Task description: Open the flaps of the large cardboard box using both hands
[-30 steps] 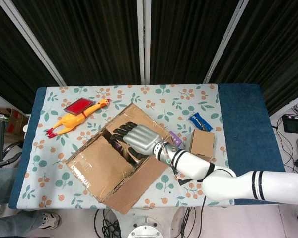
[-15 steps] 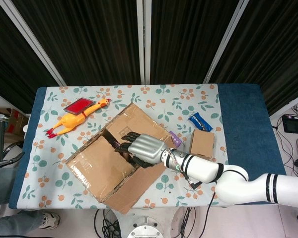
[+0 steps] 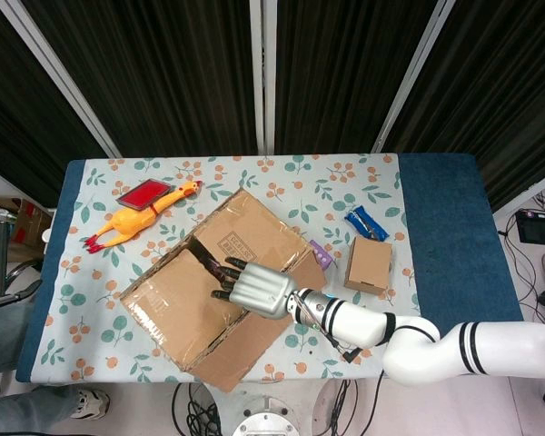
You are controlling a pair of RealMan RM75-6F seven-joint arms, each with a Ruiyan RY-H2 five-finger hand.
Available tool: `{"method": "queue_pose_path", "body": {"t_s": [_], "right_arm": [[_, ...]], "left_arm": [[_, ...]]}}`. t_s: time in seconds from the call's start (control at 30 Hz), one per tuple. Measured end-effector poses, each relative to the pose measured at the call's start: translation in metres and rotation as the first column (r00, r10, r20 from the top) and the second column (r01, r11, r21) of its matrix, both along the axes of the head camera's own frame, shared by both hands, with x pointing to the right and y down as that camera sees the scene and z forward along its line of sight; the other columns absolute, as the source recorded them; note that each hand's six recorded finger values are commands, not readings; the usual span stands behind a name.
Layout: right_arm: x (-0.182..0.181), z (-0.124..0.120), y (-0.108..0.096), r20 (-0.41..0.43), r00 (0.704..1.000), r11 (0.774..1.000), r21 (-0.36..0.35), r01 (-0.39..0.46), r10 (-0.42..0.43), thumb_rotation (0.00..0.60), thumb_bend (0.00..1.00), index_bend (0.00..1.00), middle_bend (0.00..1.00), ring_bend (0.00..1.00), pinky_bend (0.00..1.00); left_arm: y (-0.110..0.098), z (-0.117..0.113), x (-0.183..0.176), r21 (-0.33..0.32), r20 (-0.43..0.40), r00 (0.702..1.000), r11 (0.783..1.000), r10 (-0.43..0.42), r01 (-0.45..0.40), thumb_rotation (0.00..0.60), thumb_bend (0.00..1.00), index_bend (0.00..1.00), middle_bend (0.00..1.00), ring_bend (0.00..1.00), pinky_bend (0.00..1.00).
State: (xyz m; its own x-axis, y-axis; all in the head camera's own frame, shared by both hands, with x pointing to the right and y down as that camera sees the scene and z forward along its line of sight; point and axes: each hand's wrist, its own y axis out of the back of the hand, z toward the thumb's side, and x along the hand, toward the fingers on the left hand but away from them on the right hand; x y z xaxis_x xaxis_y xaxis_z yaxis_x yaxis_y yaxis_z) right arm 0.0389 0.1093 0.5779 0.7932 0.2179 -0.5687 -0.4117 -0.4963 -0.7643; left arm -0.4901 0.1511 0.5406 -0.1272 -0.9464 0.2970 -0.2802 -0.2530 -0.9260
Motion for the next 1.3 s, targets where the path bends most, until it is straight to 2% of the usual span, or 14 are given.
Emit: {"method": "queue_pose_path", "body": {"t_s": [0.27,0.67,0.9,1.1,1.3], "right_arm": [[-0.003,0.008,0.005,-0.054,0.997,0.993,0.098,0.067,-0.062,0.6,0.75,0.15,0.22,0.0,0.0],[-0.002,0.008,-0.001,-0.124,0.991,0.976,0.206,0.075,-0.05,0.6,0.75,0.13,0.24,0.0,0.0],[-0.001,-0.013,-0.009,-0.105,0.994,0.96,0.275,0.052,-0.024,0.6,0.75,0.12,0.25,0.0,0.0],[0.009,-0.035,-0.021,-0.103,0.994,0.936,0.353,0.018,0.019,0.6,0.74,0.07,0.24,0.0,0.0],[0.026,-0.059,-0.038,-0.085,0.992,0.903,0.427,-0.051,0.096,0.6,0.73,0.0,0.24,0.0,0.0]], "left_arm": [[0.0,-0.001,-0.002,-0.002,0.004,1.0,1.0,-0.001,0.001,0.423,0.02,0.0,0.02,0.02,0.17],[0.0,0.0,-0.002,-0.007,-0.002,1.0,1.0,-0.002,0.002,0.419,0.02,0.0,0.02,0.02,0.17],[-0.003,-0.003,0.001,0.002,-0.005,1.0,1.0,0.006,-0.006,0.419,0.02,0.0,0.02,0.02,0.17],[-0.005,-0.001,0.005,0.004,-0.014,1.0,1.0,0.014,-0.014,0.417,0.02,0.0,0.02,0.02,0.17],[-0.007,0.0,0.01,0.008,-0.016,1.0,1.0,0.024,-0.024,0.421,0.02,0.0,0.02,0.02,0.17]]}}
